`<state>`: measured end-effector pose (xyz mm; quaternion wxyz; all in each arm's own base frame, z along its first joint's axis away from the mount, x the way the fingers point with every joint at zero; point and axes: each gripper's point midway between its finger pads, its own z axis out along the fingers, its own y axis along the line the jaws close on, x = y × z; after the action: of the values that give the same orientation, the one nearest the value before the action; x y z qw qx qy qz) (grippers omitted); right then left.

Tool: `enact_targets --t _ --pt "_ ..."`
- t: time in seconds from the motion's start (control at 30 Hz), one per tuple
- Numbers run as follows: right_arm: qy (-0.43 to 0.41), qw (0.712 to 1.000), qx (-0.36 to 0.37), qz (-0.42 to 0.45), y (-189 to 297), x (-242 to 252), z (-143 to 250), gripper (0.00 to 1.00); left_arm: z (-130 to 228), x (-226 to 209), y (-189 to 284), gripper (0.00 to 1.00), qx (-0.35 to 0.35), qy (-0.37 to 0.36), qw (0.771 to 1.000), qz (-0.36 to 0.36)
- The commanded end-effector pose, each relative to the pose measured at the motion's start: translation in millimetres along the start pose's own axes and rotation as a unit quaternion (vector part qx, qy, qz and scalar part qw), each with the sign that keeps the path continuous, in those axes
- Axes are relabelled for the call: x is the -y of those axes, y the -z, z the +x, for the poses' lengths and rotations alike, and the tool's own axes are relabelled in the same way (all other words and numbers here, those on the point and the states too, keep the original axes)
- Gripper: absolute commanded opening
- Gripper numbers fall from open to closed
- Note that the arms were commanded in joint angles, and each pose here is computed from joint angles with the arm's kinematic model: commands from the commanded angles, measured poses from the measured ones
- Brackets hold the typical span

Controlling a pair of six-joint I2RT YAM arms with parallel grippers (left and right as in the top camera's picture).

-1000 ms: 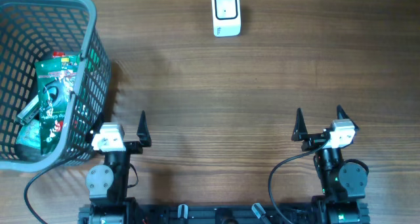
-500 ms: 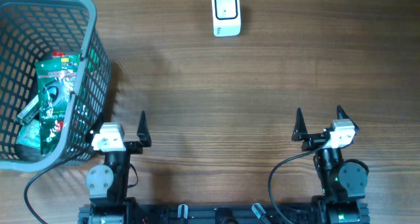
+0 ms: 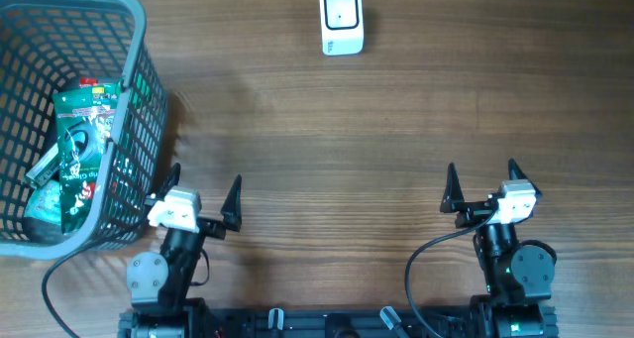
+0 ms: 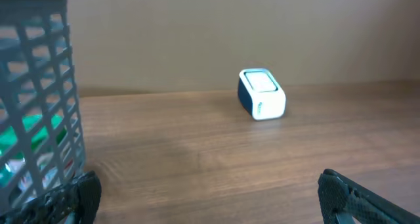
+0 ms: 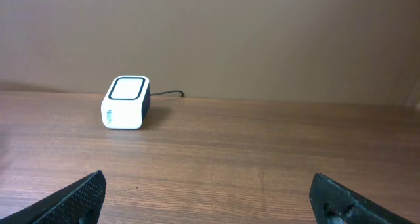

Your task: Scan the item barcode

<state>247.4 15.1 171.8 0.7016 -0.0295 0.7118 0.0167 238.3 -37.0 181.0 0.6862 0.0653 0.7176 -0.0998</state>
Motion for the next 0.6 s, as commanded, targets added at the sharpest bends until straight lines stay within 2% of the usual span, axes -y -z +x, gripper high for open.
enact_targets --t 0.0,0.17,0.33,0.43,0.57 --pt "0.004 1.000 0.004 0.005 0 2 -2 1.00 -42 9 11 1.00 0.033 0.000 0.999 0.013" --pt "0.004 1.000 0.004 0.005 0 2 -2 1.00 -73 11 18 1.00 0.031 0.028 0.999 0.012" --pt "0.004 1.000 0.004 0.005 0 2 -2 1.00 -139 4 16 1.00 0.035 0.053 0.998 -0.014" --pt "0.004 1.000 0.004 0.005 0 2 -2 1.00 -169 -4 4 1.00 -0.008 0.064 0.997 -0.034" --pt "0.004 1.000 0.004 0.005 0 2 -2 1.00 -201 -42 -14 1.00 -0.082 0.068 0.985 -0.134"
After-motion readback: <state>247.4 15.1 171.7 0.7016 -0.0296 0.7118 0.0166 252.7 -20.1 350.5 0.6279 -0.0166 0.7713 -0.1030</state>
